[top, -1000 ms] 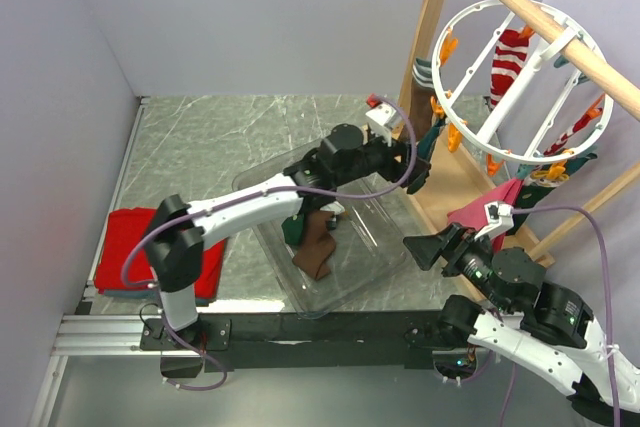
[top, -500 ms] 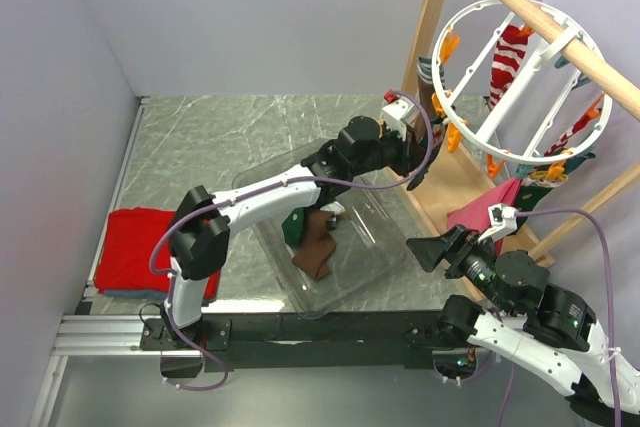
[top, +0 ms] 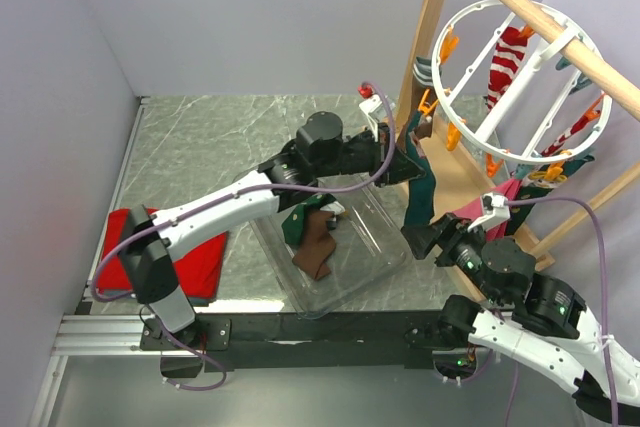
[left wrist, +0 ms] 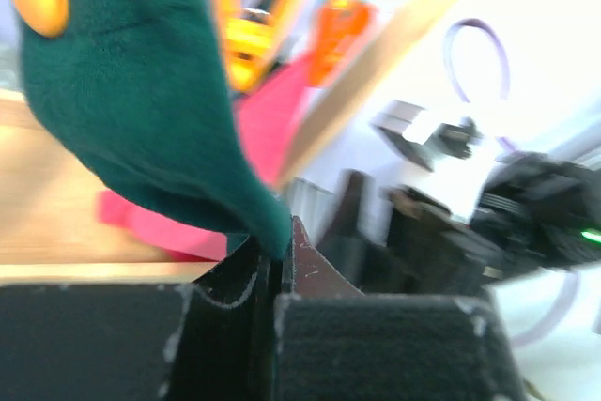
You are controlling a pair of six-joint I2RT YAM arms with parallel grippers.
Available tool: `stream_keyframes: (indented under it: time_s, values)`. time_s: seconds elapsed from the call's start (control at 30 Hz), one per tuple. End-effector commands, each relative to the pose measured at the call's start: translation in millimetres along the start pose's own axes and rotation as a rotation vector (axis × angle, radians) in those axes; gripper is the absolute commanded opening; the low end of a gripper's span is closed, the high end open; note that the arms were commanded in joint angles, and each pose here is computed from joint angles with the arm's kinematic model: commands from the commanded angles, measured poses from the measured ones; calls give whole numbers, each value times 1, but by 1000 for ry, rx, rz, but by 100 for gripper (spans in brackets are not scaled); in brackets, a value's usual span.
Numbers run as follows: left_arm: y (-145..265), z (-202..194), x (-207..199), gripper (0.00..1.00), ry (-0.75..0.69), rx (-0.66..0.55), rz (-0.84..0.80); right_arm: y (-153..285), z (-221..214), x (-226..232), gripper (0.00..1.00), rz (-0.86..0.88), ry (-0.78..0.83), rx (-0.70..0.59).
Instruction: Remove the socks clipped to the hanger
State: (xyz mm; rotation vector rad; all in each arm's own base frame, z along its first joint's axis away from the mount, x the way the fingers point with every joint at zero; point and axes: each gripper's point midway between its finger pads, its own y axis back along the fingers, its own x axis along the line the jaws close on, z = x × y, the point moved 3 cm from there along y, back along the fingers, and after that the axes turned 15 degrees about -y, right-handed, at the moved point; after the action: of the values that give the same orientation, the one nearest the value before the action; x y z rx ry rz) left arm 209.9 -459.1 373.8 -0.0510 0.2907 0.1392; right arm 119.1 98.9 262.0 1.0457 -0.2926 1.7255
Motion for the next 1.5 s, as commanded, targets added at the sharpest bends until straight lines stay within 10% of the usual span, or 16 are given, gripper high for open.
stream_keyframes:
  time_s: [0.0, 0.53, 0.73, 0.87, 1.17, 1.47]
  values:
    - [19, 20, -39, 4, 73, -43, -152, 0, 25, 30, 86, 79, -13, -89]
    - [13, 3, -74, 4, 151, 16, -259, 1, 25, 48, 76, 183, 32, -73]
    - [9, 0, -80, 6, 156, 22, -272, 3, 27, 43, 37, 198, 16, -108]
    - [5, -5, -75, 28, 149, 44, -250, 4, 25, 39, 0, 196, 10, -106]
    - [9, 35, -53, 88, -16, -32, -27, 5, 9, 27, 0, 187, 24, -38]
    - [4, 80, -27, 86, -105, -135, 180, 5, 1, 26, 0, 201, 33, 2]
